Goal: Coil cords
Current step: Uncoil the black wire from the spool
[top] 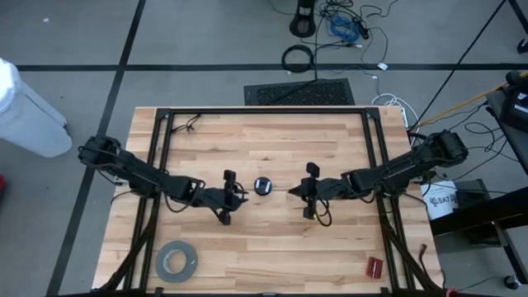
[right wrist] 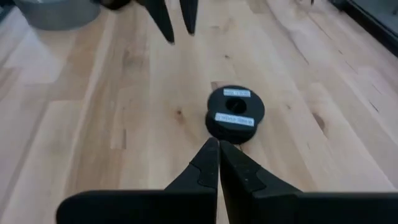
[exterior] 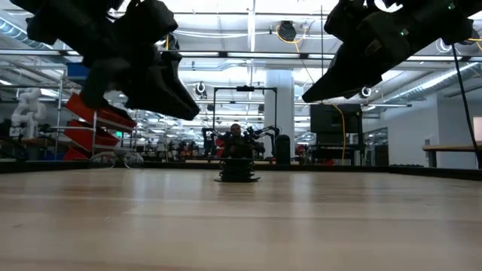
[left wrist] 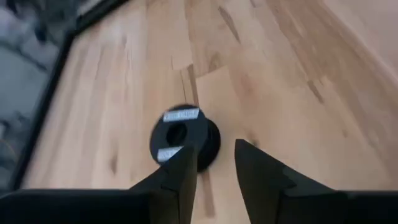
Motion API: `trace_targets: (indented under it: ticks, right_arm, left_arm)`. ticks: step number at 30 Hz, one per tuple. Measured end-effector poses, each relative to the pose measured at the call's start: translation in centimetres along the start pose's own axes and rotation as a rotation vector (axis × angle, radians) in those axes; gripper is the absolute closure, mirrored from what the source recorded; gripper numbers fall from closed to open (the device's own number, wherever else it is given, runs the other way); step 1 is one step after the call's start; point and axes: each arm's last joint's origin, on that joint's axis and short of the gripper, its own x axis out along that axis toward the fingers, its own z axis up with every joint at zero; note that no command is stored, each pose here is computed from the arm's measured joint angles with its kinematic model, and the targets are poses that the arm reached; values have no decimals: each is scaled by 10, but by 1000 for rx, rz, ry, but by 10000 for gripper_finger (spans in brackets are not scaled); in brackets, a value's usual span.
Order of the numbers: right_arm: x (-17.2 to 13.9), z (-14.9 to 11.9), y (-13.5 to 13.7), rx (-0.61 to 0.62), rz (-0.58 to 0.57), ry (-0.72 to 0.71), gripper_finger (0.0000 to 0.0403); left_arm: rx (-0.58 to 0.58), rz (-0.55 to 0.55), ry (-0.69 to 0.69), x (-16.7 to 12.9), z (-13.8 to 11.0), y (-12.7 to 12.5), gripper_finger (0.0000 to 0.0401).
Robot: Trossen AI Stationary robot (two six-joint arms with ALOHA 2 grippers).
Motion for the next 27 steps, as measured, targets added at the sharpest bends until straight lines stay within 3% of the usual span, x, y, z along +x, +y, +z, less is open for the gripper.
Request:
trace_targets:
  ticks: [7,16,20,27]
  right_arm:
    - [0,5,-1,22,3,-50,403]
    - [0,9,0,62,12,-81,403]
    - [2,8,0,63,11,-83,403]
    - [11,4,2,74,-6,-90,403]
  left_arm:
    - [181,46,88,16,-12,-8,284]
    - [208,18,117,27,-20,-8,281]
    - [198,37,95,29,-10,0,252]
    - [324,69,113,34,-7,12,184]
